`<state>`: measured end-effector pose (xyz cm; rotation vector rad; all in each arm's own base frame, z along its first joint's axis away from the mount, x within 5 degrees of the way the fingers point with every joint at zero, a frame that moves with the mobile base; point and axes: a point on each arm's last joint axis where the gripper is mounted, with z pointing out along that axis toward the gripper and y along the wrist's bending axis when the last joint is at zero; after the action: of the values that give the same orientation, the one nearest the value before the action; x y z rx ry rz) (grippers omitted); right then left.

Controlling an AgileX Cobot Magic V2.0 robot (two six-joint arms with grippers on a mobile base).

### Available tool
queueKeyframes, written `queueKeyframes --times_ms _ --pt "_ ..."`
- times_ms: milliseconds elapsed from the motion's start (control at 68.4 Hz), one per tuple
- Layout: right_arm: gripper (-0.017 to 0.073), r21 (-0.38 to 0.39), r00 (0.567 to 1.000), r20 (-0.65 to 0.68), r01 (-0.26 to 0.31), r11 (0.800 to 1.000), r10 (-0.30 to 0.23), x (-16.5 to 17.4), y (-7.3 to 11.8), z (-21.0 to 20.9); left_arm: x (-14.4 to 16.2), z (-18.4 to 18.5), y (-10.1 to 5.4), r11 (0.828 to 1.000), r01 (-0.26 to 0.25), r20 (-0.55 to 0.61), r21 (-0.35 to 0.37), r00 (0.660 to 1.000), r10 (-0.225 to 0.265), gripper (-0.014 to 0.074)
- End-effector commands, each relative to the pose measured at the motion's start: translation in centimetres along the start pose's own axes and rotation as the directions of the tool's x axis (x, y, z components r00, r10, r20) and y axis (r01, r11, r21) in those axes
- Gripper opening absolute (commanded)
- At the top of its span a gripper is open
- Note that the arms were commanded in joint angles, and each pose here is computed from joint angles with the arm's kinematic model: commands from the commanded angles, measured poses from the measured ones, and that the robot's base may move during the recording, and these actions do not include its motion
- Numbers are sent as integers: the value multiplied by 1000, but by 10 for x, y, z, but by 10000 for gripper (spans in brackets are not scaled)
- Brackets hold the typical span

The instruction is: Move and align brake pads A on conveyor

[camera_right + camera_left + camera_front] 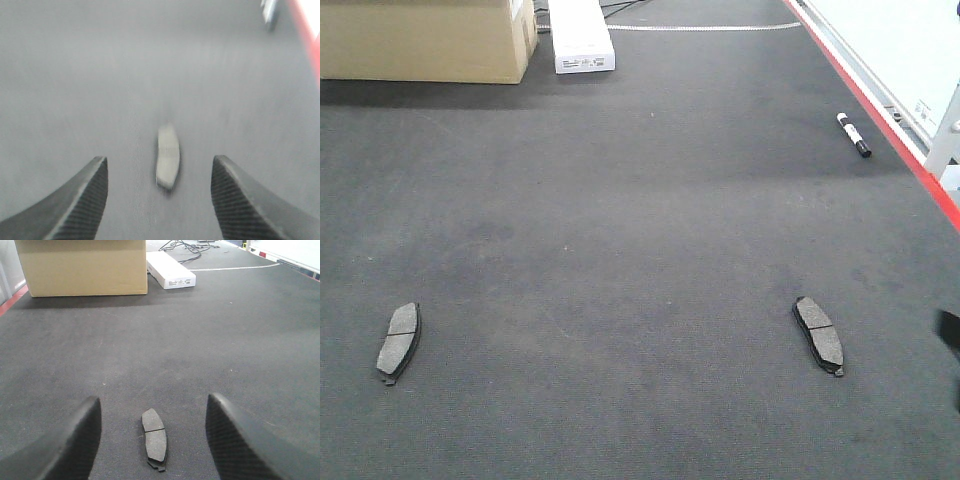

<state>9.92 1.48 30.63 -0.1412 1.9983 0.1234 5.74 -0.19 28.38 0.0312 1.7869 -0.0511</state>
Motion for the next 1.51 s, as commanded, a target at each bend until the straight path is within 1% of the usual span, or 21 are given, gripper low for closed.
queueKeyframes --times_ms 0,44,102,176,278,351,468,541,600,1492 --pt "423 17 980 201 7 1000 -10 2 2 -29 -14 -2 -1 1000 4 88 13 996 -5 429" --pt "423 15 970 245 -1 1000 -3 11 3 -39 -14 -2 -1 1000 4 88 13 996 -5 429" --pt "423 11 963 269 -6 1000 3 21 4 -47 -14 -2 -1 1000 4 88 13 996 -5 429" --pt "423 10 965 264 0 1000 -3 33 5 -49 -14 -2 -1 1000 4 88 13 996 -5 429" --pt "423 19 969 247 23 1000 -28 42 4 -41 -14 -2 -1 1000 4 88 13 996 -5 429" --pt "423 30 958 287 20 999 -28 42 3 -38 -14 -2 -1 1000 3 88 12 996 -4 429" --pt "423 33 952 305 19 999 -28 40 3 -39 -14 -2 -1 1000 3 88 12 996 -4 429" --pt "423 33 952 305 18 999 -27 40 3 -39 -14 -2 -1 1000 3 88 12 996 -4 429" --pt "423 28 952 305 6 1000 -15 40 3 -39 -14 -2 -1 1000 3 88 12 996 -4 429" --pt "423 28 954 300 7 1000 -15 41 3 -39 -14 -2 -1 1000 3 88 12 996 -4 429"
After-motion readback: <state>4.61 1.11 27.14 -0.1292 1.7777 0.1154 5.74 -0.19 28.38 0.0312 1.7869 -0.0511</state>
